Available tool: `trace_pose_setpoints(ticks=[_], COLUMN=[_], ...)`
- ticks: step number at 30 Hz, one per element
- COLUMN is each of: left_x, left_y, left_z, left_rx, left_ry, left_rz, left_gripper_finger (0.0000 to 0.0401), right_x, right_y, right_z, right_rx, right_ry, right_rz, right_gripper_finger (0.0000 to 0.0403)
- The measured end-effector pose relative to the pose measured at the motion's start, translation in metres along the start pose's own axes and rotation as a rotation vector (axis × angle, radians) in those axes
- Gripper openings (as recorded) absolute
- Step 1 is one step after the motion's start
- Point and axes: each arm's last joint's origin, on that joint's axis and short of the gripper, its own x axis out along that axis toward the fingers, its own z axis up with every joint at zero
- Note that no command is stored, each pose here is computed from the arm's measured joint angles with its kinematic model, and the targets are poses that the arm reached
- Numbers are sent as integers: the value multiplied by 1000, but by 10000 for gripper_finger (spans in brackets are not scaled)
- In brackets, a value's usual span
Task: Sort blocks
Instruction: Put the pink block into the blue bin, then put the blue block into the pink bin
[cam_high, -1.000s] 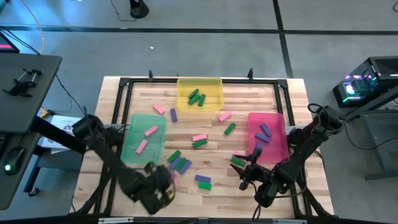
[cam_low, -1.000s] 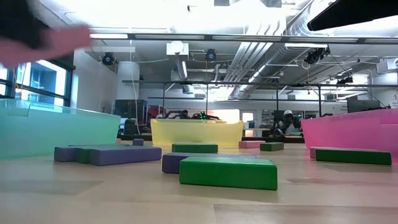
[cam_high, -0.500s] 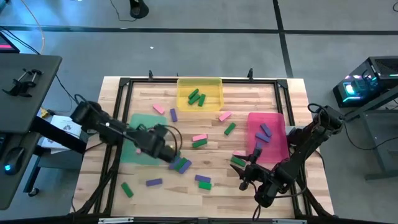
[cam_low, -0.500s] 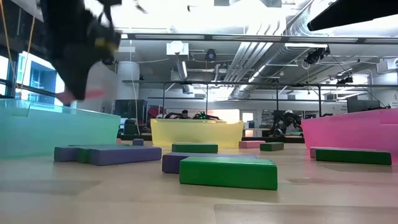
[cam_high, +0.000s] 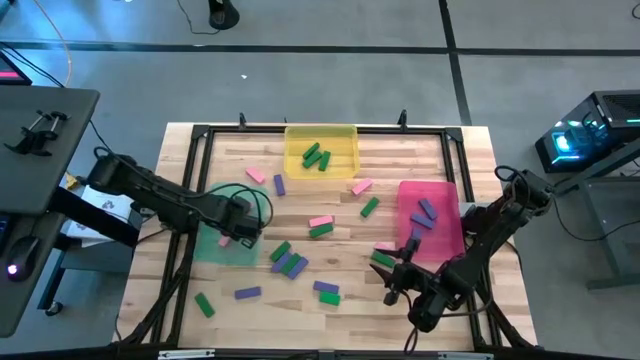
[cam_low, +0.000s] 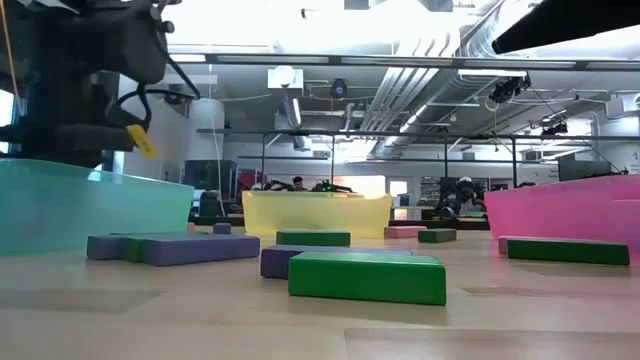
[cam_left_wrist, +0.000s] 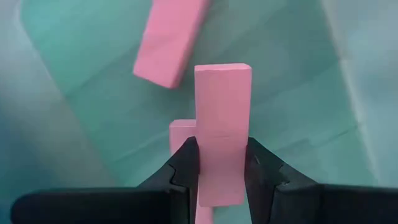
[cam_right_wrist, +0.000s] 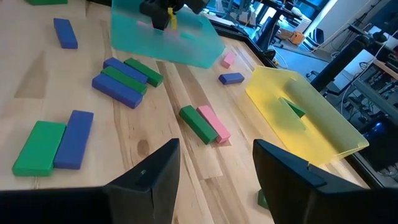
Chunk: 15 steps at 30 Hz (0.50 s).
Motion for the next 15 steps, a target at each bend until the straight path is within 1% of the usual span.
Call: trace_pose_setpoints(ticks=[4, 7, 11, 15], left_x=[0, 0, -3, -15], left_y=[3, 2, 7, 16], left_z=[-2, -2, -3, -3], left_rx=[-14, 4, 19, -11], left_ry=[4, 4, 17, 12], left_rz=[13, 9, 14, -16], left_gripper_finger=[68, 81, 130, 188], right_x=[0, 0, 0, 0], right_y=[0, 0, 0, 0], right_z=[0, 0, 0, 0], right_rx=[1, 1, 1, 1], right_ry=[0, -1, 0, 1], right_rz=[0, 0, 1, 1], right_gripper_finger=[188, 188, 188, 188])
